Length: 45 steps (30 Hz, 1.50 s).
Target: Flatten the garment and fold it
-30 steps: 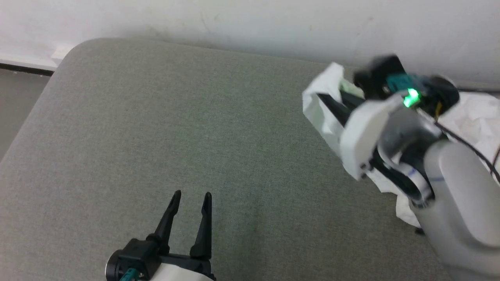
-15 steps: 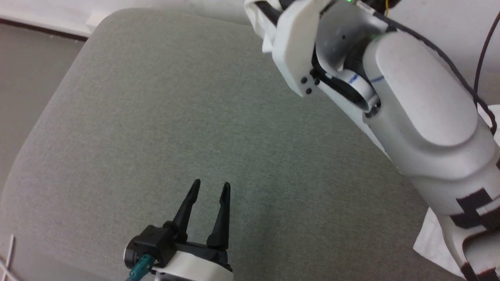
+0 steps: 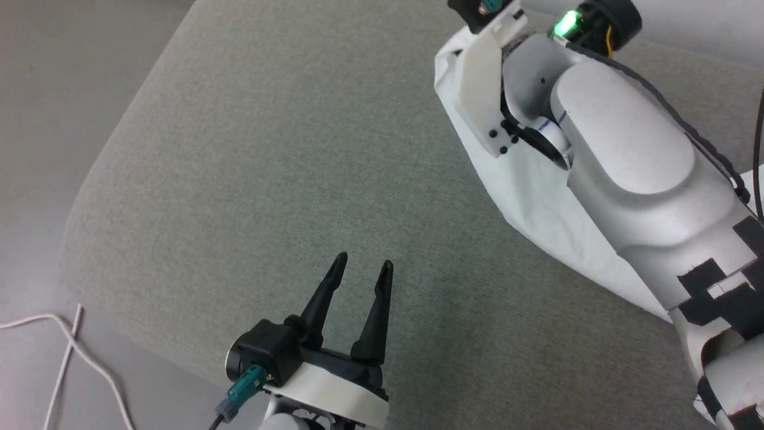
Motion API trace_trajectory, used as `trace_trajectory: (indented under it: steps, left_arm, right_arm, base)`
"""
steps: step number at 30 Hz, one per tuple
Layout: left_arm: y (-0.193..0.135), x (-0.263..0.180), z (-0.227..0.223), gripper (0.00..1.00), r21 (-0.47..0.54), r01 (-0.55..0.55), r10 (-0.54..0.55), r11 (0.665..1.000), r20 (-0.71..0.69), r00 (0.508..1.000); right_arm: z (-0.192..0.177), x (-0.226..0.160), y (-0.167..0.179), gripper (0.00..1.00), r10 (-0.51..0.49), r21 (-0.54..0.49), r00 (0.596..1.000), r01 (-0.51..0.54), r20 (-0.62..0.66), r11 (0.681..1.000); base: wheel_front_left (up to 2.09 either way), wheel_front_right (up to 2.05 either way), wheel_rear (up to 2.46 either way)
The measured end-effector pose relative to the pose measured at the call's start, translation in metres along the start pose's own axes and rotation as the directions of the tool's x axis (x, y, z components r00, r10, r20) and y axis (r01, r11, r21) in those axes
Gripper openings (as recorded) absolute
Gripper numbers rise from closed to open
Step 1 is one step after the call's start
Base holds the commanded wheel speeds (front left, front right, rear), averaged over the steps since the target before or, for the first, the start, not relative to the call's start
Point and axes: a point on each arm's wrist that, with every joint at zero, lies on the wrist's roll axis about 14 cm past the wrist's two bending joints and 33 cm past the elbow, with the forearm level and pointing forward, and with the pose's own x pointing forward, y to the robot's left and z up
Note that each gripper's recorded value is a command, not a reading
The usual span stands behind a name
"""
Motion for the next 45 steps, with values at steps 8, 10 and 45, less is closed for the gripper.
trace_trajectory:
  steps: [8, 10, 45]
  left_arm:
    - [0.011, 0.003, -0.011, 1.00, 0.012, -0.044, 0.045, 0.999, -0.039, 0.998]
    - [0.010, 0.004, -0.012, 1.00, 0.013, -0.044, 0.045, 0.999, -0.042, 0.998]
    - [-0.036, -0.008, -0.008, 1.00, 0.078, 0.184, -0.184, 0.980, -0.005, 0.983]
  right_arm:
    - [-0.032, 0.021, 0.012, 1.00, 0.052, 0.030, 0.997, -0.050, -0.049, 0.998]
    - [-0.027, 0.020, 0.014, 1.00, 0.061, 0.037, 0.998, -0.060, -0.031, 0.998]
    - [-0.192, -0.371, -0.037, 1.00, -0.852, 0.436, 0.516, 0.749, 0.087, 0.498]
  base:
    - [0.00, 0.00, 0.00]
    - [0.00, 0.00, 0.00]
    - [0.00, 0.00, 0.00]
